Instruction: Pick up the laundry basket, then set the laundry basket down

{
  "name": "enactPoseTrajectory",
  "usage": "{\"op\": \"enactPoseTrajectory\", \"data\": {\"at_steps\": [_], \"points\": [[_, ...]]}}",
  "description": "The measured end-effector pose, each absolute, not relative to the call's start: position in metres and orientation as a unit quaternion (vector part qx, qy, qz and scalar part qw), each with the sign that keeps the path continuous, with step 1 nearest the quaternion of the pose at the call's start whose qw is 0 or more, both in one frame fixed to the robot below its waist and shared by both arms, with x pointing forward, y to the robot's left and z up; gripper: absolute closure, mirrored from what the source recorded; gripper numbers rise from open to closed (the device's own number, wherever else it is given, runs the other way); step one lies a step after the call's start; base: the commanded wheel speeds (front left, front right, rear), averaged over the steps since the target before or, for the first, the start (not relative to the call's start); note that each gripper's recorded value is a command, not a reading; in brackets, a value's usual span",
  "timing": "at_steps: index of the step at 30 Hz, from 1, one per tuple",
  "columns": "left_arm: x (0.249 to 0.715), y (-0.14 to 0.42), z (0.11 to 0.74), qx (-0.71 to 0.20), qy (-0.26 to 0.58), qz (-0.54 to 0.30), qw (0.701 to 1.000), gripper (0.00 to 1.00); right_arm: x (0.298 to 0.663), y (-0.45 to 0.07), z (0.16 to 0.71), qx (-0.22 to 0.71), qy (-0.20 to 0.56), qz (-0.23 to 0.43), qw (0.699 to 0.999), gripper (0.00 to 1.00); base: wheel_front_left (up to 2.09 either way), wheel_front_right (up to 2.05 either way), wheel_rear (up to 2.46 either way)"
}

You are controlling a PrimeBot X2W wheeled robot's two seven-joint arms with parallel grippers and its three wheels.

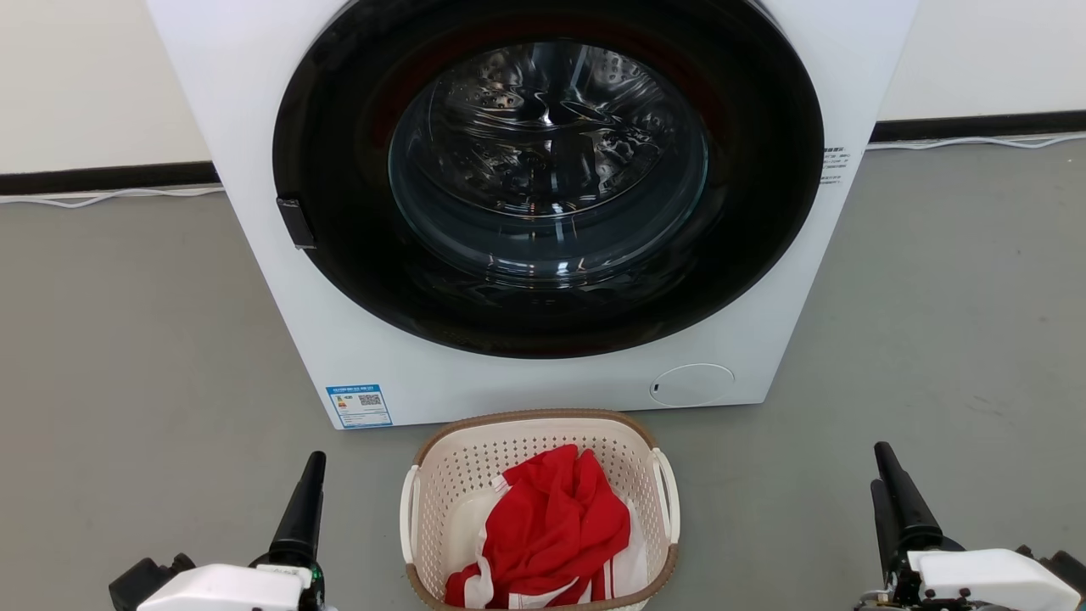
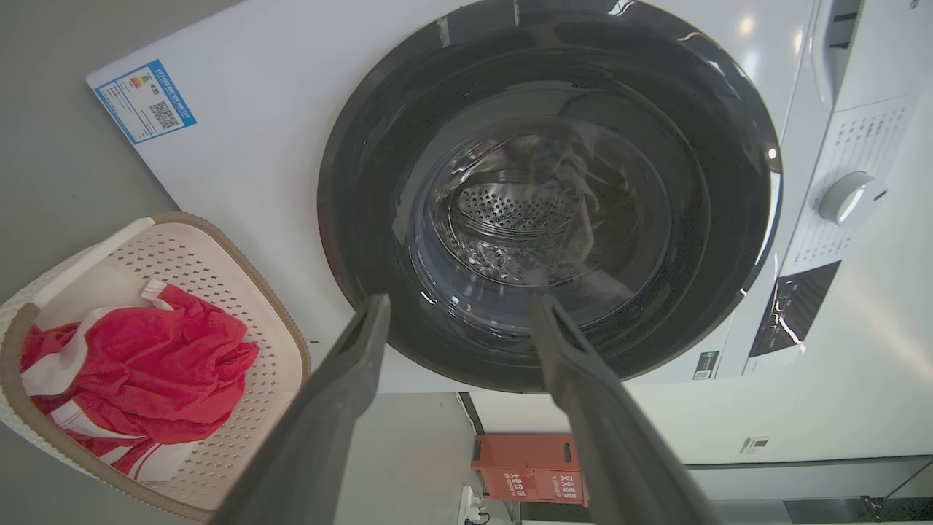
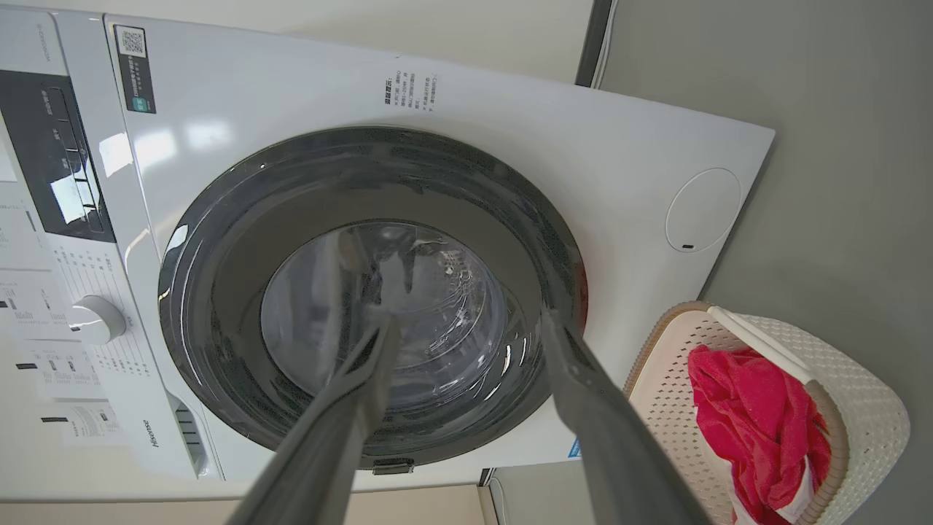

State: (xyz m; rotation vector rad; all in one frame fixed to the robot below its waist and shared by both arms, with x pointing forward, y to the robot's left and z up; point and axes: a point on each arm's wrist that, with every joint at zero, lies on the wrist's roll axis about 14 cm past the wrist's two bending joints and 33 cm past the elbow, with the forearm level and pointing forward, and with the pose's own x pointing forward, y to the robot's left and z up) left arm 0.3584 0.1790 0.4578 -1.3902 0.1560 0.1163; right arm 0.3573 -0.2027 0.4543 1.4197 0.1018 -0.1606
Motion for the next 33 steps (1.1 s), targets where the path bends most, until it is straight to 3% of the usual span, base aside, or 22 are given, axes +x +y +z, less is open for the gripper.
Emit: {"op": "enactPoseTrajectory", "data": {"at_steps": [15,33], "points": [[0.363,0.170,0.470,-0.525,0.071,0.035,0.847,0.00,0.362,-0.195,0.469,0.544,0.040,-0.047,0.837,0.00,0.00,0.00,0.00],[0.359,0.165,0.475,-0.381,0.070,0.031,0.921,0.00,0.363,-0.190,0.481,0.429,0.028,-0.027,0.902,0.00,0.00,0.00,0.00]]}}
